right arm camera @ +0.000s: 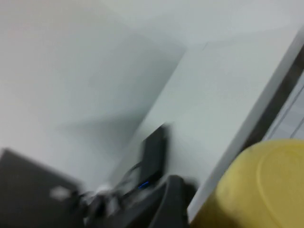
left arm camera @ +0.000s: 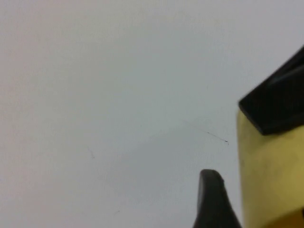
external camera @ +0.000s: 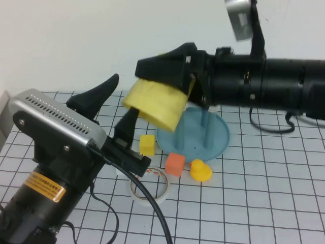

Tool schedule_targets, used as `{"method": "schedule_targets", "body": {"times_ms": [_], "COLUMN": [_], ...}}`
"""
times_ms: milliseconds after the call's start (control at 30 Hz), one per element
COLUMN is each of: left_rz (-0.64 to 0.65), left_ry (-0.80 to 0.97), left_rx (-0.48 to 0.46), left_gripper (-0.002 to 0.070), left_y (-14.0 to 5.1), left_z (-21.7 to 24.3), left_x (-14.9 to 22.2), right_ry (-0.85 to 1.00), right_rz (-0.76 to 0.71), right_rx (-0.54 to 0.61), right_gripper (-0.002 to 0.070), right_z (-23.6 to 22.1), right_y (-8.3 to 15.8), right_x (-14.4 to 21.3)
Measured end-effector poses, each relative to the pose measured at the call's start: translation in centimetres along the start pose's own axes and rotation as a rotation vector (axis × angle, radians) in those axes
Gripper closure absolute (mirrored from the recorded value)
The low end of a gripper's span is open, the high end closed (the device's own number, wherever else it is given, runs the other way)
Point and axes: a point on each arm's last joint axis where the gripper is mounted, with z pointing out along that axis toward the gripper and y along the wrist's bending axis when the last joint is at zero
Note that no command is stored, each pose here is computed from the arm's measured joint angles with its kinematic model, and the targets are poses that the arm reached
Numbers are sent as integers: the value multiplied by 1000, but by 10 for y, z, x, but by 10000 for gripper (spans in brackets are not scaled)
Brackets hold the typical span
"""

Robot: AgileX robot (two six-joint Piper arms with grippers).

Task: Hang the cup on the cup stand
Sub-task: Adjust the cup with two arms, then place the cup on the cup holder

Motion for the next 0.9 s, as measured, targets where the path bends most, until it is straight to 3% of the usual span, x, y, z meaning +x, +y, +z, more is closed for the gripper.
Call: {"method": "schedule_targets", "body": {"times_ms": [133,333,400,500,567,667,900], "left_rz": [-55,-115,-161,-247,-254,-220,-188], "left_ry": [49,160,211,269,300,312,209], "left_rx": [18,58,57,49,62,102,147], "left_gripper": [279,278,339,533,613,659,675], "left_y": [-1,1,4,8,11,15,26], "left_z": [-1,-13,-20,-32,-41,-59,-111], "left_x": [3,-5,-8,-15,-22,-35,-57], "right_ry": [-108,-220,-225,-208,-183,-152,-137], "right_rz": [-241,-576,-643,-711,-741,-784,-827], "right_rx": [104,306,346,379,403,430,516], "right_gripper": [78,78,78,79,79,80,80], "right_z": [-1,-4,0,13,25,43,77], "right_y": [1,-2,-7,-18,-32,-52,-91], "right_x": [-19,-46,-51,-56,-57,-60,-70]}}
